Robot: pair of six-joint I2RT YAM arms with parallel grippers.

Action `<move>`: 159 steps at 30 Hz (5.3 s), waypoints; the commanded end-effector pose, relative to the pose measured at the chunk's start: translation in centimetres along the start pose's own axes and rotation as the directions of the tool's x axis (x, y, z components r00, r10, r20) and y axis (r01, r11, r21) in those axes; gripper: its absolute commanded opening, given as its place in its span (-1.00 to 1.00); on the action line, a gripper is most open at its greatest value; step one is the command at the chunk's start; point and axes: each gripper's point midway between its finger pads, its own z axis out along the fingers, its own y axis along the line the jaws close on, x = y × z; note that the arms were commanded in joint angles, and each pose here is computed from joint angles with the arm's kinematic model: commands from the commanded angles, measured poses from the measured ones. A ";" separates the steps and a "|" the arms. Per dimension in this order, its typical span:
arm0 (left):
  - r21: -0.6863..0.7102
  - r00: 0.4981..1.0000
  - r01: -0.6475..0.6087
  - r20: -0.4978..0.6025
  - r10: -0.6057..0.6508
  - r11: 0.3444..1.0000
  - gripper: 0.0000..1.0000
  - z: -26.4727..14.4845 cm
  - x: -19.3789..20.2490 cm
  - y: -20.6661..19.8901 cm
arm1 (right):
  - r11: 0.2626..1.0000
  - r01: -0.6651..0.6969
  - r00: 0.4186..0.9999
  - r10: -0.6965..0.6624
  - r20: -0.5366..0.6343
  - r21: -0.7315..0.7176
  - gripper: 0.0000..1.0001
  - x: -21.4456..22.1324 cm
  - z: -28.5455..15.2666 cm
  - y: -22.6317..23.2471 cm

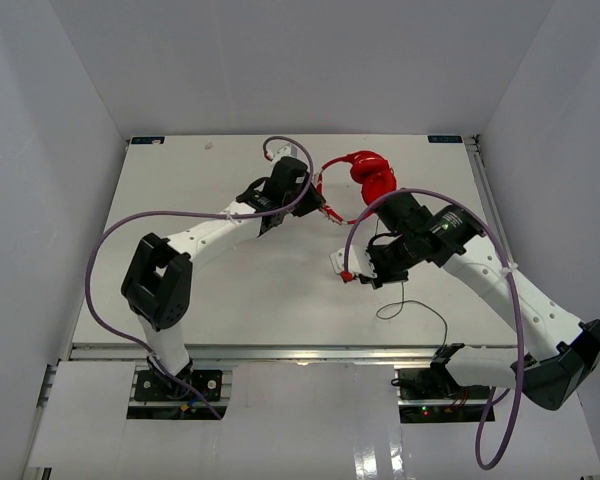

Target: Wrap the headphones

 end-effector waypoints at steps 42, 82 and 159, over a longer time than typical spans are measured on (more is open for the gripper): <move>0.465 0.677 -0.610 -0.115 0.727 0.642 -1.00 -8.1 10.0 1.9 | 0.983 -0.065 0.993 0.081 -0.087 0.173 -0.84 4.7 -3.1 -5.6; 0.760 0.902 -0.229 -0.069 0.426 0.609 -1.00 -18.7 7.8 -8.4 | 0.840 -0.537 0.713 0.406 0.572 0.073 -0.83 3.2 -2.8 -9.6; -0.158 0.864 -0.058 0.487 0.128 0.986 -1.00 -15.2 -11.0 0.6 | 0.836 -0.336 0.927 0.212 0.309 0.435 -0.85 2.2 -2.7 -5.3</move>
